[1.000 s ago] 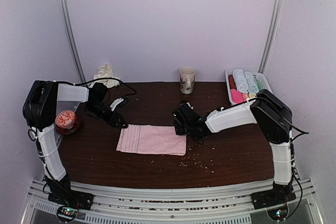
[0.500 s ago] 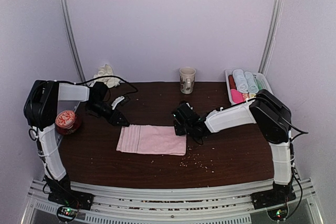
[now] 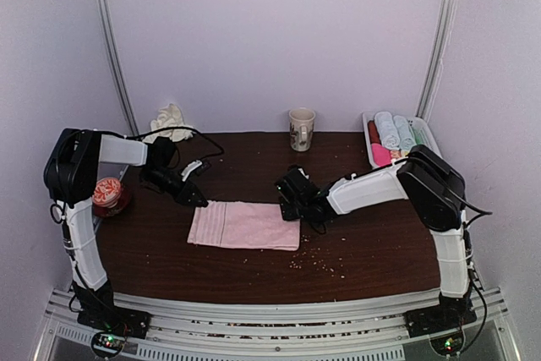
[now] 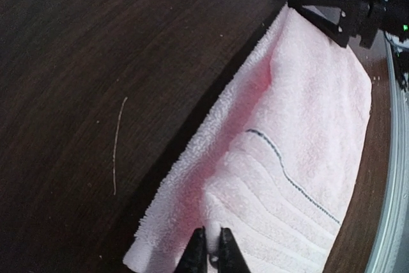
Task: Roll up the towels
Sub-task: Adjust the towel at the center of the board.
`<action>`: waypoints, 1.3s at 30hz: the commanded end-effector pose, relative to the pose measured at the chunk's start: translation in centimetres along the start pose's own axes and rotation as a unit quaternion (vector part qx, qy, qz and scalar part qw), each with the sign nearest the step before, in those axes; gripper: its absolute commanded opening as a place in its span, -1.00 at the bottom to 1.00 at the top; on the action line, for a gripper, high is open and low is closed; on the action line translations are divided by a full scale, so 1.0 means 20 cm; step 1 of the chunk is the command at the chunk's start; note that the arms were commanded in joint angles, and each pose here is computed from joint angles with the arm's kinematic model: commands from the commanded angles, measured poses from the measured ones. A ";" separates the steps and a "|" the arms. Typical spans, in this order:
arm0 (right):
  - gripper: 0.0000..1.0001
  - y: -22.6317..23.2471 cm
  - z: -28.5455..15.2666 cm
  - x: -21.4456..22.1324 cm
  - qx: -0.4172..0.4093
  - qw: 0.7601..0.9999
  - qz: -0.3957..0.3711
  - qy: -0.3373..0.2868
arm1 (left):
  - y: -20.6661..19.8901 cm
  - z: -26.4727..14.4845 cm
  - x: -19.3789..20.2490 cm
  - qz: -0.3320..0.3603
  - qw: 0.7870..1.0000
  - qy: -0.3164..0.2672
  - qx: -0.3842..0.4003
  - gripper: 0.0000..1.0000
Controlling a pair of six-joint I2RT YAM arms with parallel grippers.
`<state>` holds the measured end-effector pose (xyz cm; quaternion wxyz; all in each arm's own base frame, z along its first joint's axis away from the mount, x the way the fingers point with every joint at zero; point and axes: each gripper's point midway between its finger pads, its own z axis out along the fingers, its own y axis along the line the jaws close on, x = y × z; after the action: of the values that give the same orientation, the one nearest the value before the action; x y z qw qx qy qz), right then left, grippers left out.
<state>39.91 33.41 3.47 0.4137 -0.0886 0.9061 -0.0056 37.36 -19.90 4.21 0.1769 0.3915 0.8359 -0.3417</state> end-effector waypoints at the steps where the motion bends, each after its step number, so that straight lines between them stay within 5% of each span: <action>1: 0.51 -0.02 0.02 0.03 0.022 1.000 -0.008 0.009 | -0.02 -0.06 -0.08 0.008 1.000 -0.023 0.002 -1.00; 19: 0.51 -0.03 0.04 0.07 0.033 0.999 -0.018 0.017 | 0.13 -0.11 0.02 -0.048 0.992 0.010 -0.119 -1.00; 30: 0.60 0.04 -0.05 0.01 0.014 0.999 -0.039 -0.001 | 0.29 -0.18 -0.09 -0.046 0.979 -0.005 -0.200 -0.12; 39: 1.00 0.11 -0.34 -0.18 -0.059 0.997 -0.027 -0.043 | 0.14 -0.49 -0.36 0.025 0.962 -0.096 -0.253 0.70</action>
<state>37.83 35.26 5.55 0.4211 -0.1338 0.8971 -0.0045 42.30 -15.55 8.48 0.2717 0.3126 0.8941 -0.1707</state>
